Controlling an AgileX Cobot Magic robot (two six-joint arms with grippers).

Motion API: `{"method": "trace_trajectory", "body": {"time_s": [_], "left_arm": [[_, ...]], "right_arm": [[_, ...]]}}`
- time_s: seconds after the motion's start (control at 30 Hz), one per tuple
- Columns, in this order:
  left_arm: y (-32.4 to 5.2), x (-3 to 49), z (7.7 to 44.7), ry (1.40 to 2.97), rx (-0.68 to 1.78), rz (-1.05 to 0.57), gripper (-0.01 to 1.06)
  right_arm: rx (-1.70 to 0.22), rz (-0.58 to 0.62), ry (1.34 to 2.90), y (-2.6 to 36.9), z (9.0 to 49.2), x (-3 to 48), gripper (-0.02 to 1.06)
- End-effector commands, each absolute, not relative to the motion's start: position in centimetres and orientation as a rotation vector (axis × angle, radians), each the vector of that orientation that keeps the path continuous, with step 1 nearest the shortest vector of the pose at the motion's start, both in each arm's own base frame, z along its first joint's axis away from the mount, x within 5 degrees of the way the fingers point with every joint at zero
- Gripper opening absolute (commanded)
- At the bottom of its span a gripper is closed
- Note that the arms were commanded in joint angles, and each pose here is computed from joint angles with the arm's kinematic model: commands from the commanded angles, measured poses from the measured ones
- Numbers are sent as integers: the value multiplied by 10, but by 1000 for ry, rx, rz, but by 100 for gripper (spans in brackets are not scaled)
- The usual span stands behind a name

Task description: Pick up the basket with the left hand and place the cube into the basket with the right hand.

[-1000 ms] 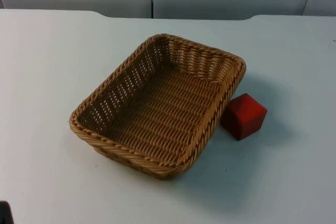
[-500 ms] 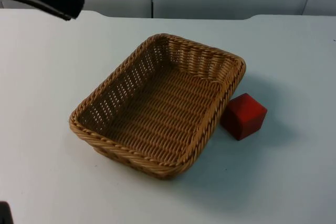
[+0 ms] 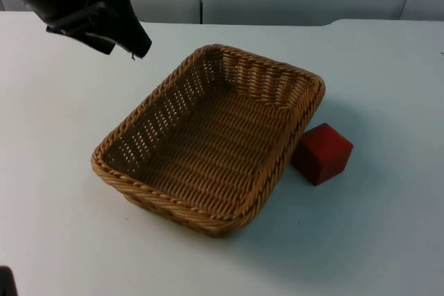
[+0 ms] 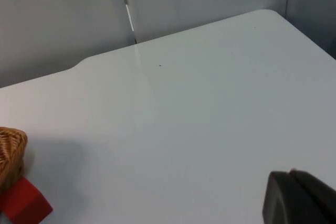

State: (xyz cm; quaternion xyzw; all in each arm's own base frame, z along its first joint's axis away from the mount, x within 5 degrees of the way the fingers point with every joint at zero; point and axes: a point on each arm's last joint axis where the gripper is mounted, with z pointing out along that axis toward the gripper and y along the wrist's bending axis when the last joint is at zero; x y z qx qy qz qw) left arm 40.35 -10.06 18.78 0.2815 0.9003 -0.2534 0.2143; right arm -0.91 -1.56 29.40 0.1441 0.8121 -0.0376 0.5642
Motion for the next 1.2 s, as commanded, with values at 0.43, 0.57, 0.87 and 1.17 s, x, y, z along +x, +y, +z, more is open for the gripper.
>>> {"method": "trace_trajectory", "body": {"time_s": [0.43,0.57,0.87,1.17], "left_arm": [[-149,417,102,2594,971,-626,67],[-148,417,87,2664,910,-625,48],[-129,424,107,2739,805,-622,0],[-102,430,171,2674,640,-617,0]], "right_arm": [[336,-93,1896,-15,294,-9,0],[336,-93,1896,-15,294,-9,0],[336,-93,1896,-15,294,-9,0],[336,-93,1896,-15,294,-9,0]]}}
